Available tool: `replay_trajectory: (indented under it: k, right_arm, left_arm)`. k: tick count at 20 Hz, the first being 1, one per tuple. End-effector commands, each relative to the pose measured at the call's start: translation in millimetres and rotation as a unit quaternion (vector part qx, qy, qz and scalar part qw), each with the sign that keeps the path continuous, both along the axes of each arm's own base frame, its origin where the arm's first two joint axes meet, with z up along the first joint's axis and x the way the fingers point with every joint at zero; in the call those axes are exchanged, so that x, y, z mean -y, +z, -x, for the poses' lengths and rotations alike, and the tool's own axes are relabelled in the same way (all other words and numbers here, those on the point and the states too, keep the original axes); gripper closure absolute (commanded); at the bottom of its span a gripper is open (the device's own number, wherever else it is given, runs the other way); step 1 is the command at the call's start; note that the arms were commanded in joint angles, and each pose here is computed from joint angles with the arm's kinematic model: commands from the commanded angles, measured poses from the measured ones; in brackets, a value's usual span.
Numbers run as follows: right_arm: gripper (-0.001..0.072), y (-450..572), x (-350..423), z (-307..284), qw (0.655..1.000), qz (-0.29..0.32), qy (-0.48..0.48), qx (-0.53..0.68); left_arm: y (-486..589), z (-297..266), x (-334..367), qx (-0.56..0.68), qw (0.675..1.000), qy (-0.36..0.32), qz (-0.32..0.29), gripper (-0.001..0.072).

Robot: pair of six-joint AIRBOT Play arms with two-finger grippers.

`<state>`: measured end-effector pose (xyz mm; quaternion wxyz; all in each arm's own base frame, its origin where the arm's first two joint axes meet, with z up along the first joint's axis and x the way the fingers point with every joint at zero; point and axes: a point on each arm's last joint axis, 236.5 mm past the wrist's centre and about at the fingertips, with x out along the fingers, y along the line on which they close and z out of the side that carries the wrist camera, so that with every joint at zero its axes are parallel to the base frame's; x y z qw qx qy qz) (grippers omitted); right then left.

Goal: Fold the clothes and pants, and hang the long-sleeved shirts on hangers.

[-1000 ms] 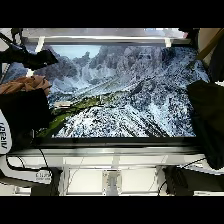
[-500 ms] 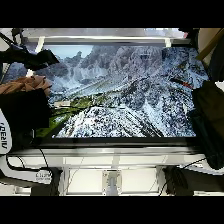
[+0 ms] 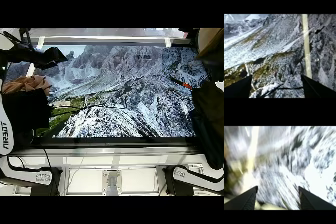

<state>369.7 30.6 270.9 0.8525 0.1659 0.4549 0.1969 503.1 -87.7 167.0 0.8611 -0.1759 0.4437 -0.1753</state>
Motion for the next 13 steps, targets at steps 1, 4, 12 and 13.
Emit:
replay_trajectory:
  k: [1, 4, 12, 13]
  right_arm:
    - [0.0165, -39.8, -60.6, -2.3, 0.982, 0.170, 0.085, -0.010]
    - [0.0165, -45.3, -80.0, -1.0, 0.972, 0.208, 0.109, -0.002]
    - [0.0163, -44.3, -90.7, 2.6, 0.972, 0.199, 0.123, 0.000]
    - [0.0163, -44.3, -90.7, 2.6, 0.972, 0.199, 0.123, 0.000]
  left_arm:
    - [-1.0, 3.7, 20.0, -0.004, 1.000, -0.020, 0.008, 0.0012]
    - [-3.4, 8.6, 23.9, -0.013, 0.999, -0.028, 0.007, 0.0012]
    - [-3.4, 8.6, 23.9, -0.013, 0.999, -0.028, 0.007, 0.0011]
    - [-3.4, 8.6, 23.9, -0.013, 0.999, -0.028, 0.007, 0.0012]
